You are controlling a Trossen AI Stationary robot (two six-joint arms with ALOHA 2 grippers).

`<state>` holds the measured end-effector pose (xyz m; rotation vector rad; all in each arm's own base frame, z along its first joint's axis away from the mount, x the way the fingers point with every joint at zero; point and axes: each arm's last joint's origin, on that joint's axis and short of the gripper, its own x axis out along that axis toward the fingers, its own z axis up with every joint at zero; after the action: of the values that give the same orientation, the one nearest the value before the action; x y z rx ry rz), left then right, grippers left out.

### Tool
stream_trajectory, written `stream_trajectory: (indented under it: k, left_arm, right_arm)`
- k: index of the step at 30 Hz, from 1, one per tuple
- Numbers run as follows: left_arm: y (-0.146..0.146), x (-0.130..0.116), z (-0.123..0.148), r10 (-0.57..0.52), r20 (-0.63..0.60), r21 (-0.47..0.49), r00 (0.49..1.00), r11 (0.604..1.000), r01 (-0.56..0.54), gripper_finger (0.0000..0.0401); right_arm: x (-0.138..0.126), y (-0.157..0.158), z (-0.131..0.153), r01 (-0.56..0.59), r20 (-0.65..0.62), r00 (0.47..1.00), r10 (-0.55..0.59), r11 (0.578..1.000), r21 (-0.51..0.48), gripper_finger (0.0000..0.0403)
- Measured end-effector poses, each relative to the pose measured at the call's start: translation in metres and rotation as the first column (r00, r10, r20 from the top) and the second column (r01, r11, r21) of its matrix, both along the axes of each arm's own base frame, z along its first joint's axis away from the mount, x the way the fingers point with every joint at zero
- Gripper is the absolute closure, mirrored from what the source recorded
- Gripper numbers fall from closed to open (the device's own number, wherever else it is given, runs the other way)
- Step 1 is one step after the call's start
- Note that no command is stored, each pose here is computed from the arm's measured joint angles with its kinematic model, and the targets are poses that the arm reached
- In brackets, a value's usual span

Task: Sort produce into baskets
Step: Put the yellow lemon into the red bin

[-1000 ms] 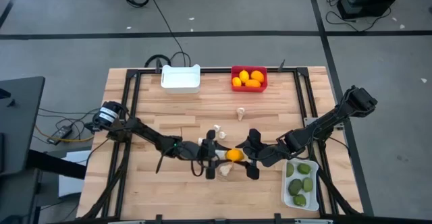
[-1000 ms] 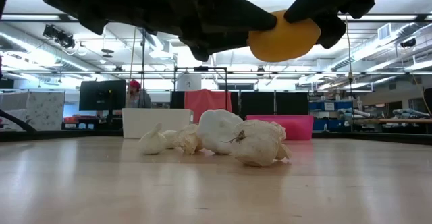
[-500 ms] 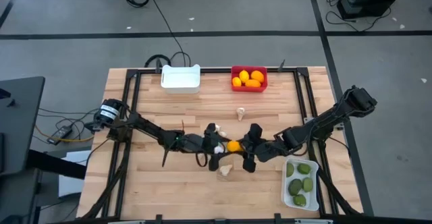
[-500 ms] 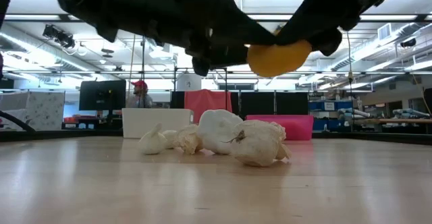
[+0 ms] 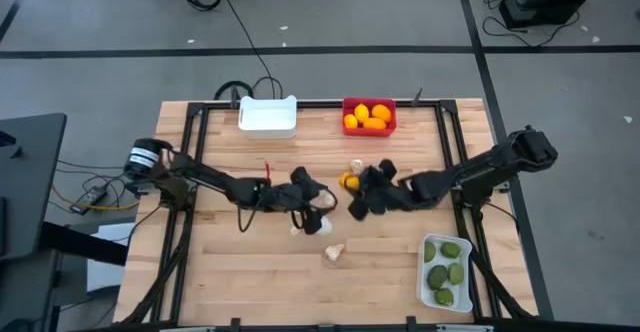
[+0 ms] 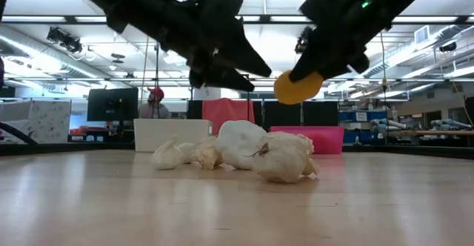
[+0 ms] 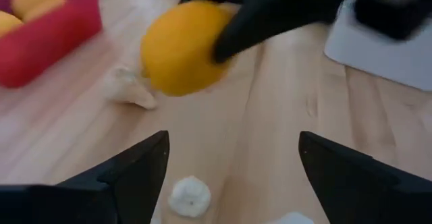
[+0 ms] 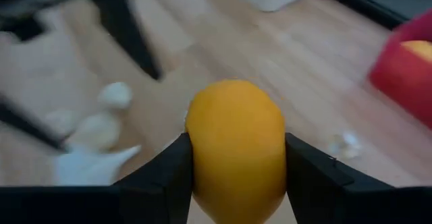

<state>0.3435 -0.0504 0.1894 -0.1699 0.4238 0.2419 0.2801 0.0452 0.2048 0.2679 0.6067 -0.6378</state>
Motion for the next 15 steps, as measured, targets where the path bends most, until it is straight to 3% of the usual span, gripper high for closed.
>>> stream_trajectory:
  k: [10,15]
  left_arm:
    - [0.020,-0.005,0.010,0.001,-0.035,0.068,0.999,0.998,0.001,0.0068]
    - [0.034,-0.006,0.005,0.018,-0.096,0.059,0.995,0.998,-0.012,0.0068]
  right_arm:
    - [-0.002,-0.099,-0.001,0.252,-0.068,0.965,-0.254,0.967,-0.033,0.0204]
    - [-0.011,-0.151,0.002,0.292,-0.068,0.954,-0.292,0.956,-0.023,0.0204]
